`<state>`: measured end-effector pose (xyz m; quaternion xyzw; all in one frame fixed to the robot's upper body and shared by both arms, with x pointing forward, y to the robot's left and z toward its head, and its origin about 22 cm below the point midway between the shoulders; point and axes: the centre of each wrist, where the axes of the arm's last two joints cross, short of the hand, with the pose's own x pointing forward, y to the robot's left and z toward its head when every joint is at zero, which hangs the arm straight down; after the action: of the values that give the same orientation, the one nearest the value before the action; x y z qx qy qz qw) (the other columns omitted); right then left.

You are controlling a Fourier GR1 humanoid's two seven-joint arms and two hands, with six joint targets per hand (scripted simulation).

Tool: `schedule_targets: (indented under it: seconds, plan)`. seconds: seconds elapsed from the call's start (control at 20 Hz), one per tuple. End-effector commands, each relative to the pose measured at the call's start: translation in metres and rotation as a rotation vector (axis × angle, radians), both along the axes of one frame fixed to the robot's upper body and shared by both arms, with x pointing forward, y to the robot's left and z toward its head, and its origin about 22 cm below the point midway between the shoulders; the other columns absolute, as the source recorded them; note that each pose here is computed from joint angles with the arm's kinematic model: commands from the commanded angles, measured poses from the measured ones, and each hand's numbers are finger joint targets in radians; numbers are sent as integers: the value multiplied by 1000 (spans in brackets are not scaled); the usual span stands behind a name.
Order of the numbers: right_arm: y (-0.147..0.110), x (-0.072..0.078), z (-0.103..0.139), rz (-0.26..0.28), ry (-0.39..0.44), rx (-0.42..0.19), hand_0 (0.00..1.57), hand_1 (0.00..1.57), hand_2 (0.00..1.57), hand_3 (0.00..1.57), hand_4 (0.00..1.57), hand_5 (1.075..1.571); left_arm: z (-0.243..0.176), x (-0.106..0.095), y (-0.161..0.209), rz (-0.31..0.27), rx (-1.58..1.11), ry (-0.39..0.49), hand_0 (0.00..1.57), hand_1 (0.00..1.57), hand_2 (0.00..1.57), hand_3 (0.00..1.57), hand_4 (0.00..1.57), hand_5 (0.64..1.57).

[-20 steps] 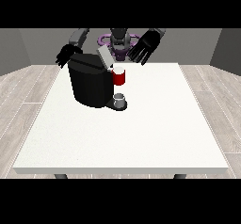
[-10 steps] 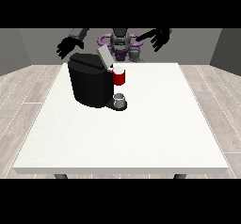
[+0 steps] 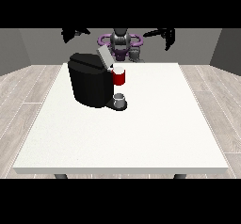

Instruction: Insert the coffee pod into the coffee machine and close the lid

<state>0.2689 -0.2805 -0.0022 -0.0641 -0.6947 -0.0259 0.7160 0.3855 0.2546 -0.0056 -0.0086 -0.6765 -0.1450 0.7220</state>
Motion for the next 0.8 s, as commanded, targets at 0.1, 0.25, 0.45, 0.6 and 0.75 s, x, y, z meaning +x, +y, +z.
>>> schedule_targets:
  seconds: [0.1,0.25,0.45,0.6,0.75]
  plan:
    - [-8,11,26,58,-22,-19,0,0,0,0,0,1571,-21,-19,-11,-14,-118,77,0,0,0,0,0,1571]
    - [-2,19,41,130,-44,-11,0,0,0,0,0,1571,-37,-35,-21,3,-158,53,0,0,0,0,57,1571]
    - [7,23,30,138,-53,-92,0,0,0,0,0,1571,-36,-44,-21,-25,-188,27,0,0,0,0,0,1571]
    - [35,43,66,169,-125,-108,0,0,0,0,238,1571,-20,-42,7,2,-191,-16,0,0,0,0,88,1571]
    - [36,33,43,223,-52,-70,0,0,0,0,0,1571,-32,-63,-12,-4,-197,13,0,0,0,0,112,1571]
